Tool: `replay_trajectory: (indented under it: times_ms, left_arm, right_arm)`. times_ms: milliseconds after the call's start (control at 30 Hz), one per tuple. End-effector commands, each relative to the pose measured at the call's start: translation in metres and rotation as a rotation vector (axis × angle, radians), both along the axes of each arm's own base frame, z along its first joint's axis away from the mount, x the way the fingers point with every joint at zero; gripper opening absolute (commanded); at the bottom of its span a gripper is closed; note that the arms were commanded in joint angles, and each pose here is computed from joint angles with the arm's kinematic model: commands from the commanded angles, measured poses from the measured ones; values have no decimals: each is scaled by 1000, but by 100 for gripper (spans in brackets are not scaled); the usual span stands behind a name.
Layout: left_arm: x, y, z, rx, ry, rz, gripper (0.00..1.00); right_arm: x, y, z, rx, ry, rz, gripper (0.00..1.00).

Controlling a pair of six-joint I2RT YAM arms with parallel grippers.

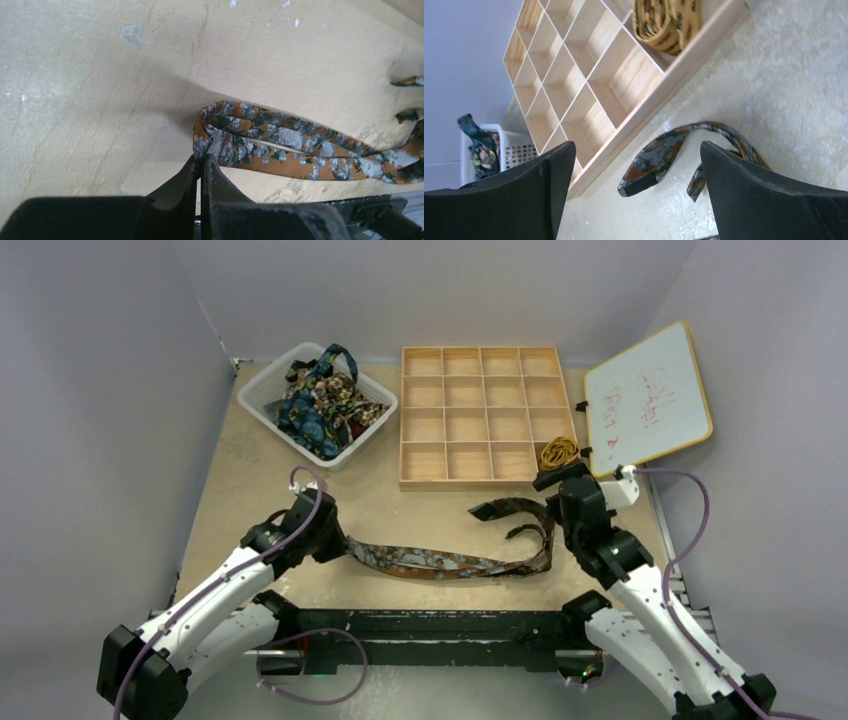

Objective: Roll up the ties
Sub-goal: Flatten out the tie at the center of the board.

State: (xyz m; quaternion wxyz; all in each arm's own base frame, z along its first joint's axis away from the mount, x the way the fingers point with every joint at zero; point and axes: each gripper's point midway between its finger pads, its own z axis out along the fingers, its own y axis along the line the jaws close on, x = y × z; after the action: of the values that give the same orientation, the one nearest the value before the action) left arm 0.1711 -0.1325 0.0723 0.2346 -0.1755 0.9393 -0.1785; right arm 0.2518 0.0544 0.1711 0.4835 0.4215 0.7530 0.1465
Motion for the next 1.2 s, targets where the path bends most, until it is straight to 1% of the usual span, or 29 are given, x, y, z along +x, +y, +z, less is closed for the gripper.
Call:
replay_trajectory:
  times_ms: [0,100,200,233,267,300,367,433,500,567,600,700,767,833,967,1067,1167]
  left_arm:
    - [14,9,22,-1,-71,109,0]
    - [19,16,26,15,-97,149,0]
    - [25,27,34,55,-126,194,0]
    - [28,28,38,56,-140,188,0]
    - [31,27,39,55,-145,182,0]
    - [33,26,40,56,-146,180,0]
    - [37,25,39,64,-137,169,0]
    - [38,25,35,73,-122,160,0]
    - [39,27,34,80,-116,160,0]
    - [41,29,34,81,-126,163,0]
    - [43,30,35,76,-132,160,0]
    - [49,35,35,66,-133,148,0]
    - [53,33,37,45,-139,123,0]
    - [54,29,38,27,-142,95,0]
    - [51,25,32,13,-126,62,0]
    - [48,18,31,-21,-122,41,0]
    - [47,16,31,-34,-121,33,0]
  right_arm:
    - [21,30,22,-182,5,271,94]
    - [32,60,16,-219,78,453,94]
    - [40,71,-4,-350,228,613,95]
    - [40,75,-17,-380,311,670,96]
    - [38,80,-23,-392,348,734,96]
    - [44,79,-27,-447,378,768,97]
    - [48,93,-32,-472,428,876,99]
    - [53,97,-30,-504,463,880,99]
    - [62,77,-27,-574,513,759,98]
    - [60,69,-32,-591,544,721,99]
    - [58,69,-37,-592,548,734,99]
    - [41,81,-63,-537,595,830,98]
    - [35,83,-79,-534,627,864,96]
    - [34,92,-86,-534,624,901,95]
    - [42,116,-90,-594,565,954,94]
    - [46,117,-100,-661,595,942,91]
    - [44,119,-107,-678,634,953,86]
